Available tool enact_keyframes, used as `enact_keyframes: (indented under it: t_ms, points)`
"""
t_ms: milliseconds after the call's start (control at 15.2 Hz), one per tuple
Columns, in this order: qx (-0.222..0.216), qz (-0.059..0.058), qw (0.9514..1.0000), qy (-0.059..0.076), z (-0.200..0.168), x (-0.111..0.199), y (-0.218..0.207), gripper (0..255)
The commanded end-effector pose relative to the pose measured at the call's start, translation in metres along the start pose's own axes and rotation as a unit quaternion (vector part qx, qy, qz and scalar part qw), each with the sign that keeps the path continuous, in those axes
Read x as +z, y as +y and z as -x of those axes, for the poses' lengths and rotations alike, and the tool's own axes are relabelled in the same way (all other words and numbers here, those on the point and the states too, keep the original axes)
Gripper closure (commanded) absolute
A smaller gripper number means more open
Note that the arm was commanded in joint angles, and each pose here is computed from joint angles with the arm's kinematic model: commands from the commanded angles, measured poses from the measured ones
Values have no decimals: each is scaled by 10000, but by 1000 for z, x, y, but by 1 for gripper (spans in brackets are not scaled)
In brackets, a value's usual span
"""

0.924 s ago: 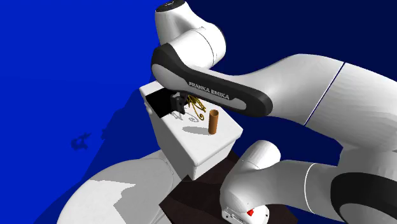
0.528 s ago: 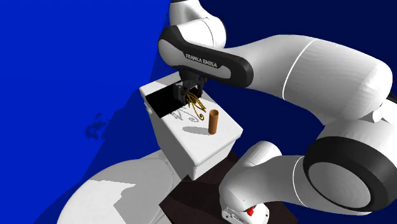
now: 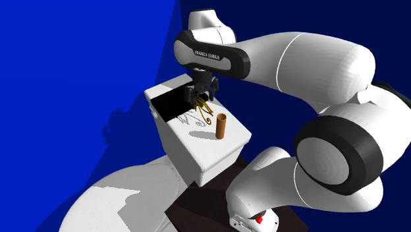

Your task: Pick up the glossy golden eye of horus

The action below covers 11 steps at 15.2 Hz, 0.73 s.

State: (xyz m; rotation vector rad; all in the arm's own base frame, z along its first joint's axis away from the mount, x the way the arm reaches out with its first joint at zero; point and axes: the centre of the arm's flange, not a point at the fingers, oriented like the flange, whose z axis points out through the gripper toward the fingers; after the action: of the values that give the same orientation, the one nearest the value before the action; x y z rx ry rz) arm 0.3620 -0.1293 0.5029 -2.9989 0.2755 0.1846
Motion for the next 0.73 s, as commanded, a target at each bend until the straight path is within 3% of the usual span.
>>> enact_keyframes:
  t_ms: [0, 132, 198, 660]
  points:
    - [4, -2, 10000, 2, -2, 10, 1, 0]
    - [4, -2, 10000, 2, -3, 13, 1, 0]
    - [5, -2, 10000, 2, -3, 13, 1, 255]
    - [4, -2, 10000, 2, -3, 12, 1, 255]
